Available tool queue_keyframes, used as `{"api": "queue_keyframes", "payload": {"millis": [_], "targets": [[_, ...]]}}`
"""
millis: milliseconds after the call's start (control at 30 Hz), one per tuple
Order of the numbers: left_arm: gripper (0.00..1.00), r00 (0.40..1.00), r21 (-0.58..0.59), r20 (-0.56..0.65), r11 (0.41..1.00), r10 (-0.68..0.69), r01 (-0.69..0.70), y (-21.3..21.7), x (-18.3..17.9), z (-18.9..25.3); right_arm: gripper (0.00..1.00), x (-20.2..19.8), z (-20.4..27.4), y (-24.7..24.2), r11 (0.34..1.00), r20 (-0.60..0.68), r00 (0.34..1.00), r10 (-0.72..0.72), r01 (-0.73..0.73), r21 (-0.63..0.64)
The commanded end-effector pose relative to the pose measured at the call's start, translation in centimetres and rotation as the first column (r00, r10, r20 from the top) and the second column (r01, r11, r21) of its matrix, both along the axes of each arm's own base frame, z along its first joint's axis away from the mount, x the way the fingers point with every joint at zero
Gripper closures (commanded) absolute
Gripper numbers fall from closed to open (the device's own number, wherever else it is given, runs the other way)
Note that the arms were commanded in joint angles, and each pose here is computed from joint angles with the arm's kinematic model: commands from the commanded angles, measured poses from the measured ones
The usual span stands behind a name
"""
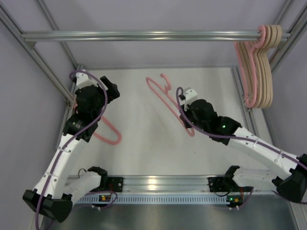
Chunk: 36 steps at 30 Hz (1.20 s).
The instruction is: Organize the hangers
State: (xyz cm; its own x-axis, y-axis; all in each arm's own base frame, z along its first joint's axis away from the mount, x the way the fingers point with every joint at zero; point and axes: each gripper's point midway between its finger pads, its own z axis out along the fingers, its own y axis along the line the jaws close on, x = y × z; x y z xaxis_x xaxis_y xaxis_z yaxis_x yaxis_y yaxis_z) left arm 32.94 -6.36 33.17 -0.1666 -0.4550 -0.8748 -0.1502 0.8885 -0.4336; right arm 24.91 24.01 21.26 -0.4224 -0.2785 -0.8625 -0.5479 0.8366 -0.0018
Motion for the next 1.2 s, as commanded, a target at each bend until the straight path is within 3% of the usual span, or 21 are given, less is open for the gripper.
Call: {"api": "queue_keyframes", "payload": {"millis": [0, 200, 500, 1167], "targets": [[0.02, 0.998, 0.132, -0.041, 0.991, 0.038, -0.032, 1.9, -0.8, -1.9, 1.0, -0.3, 6.4, -3.1, 0.994, 0.03, 0.999, -0.037, 0.034, 0.101], [0.02, 0.984, 0.169, -0.179, 0.985, -0.011, 0.042, 1.5, -1.7, -7.0, 1.0, 0.3, 14.3, -8.9, 0.965, 0.083, 0.981, -0.175, 0.154, 0.214], [0.02, 0.943, 0.241, -0.328, 0.96, -0.056, 0.141, 1.5, -3.3, -12.2, 1.0, 2.4, 18.9, -13.5, 0.917, 0.075, 0.951, -0.3, 0.266, 0.298], [0.02, 0.92, 0.254, -0.386, 0.95, -0.072, 0.181, 1.5, -4.0, -14.5, 1.0, 7.0, 14.7, -15.6, 0.883, -0.106, 0.926, -0.362, 0.377, 0.278]]}}
